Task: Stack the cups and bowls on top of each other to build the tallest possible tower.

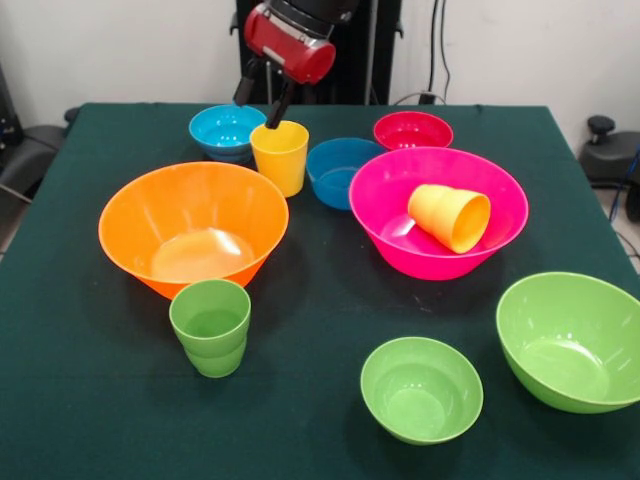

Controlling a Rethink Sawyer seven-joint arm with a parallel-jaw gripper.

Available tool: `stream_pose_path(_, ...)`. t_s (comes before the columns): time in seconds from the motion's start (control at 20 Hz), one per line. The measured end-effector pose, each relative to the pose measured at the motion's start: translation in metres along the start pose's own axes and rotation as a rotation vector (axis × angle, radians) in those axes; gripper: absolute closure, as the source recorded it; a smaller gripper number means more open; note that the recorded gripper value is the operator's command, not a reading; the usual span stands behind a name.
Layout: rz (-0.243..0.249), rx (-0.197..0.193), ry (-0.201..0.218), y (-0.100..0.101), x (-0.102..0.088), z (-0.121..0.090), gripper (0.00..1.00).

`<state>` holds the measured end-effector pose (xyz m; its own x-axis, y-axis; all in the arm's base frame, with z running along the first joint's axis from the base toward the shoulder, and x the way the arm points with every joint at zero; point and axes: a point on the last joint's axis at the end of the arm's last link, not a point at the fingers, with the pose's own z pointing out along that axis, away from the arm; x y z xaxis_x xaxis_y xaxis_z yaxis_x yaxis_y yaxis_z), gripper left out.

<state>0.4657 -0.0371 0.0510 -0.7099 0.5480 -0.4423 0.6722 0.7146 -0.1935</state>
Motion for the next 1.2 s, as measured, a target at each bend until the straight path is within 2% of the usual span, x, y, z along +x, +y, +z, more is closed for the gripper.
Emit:
stream_pose_path(0.7,-0.095,-0.018,-0.072,0.043,-0.001,0.004,0.0)
stream_pose_path(1.2,-0.107,0.001,-0.09,0.047,-0.005,0.015,0.0)
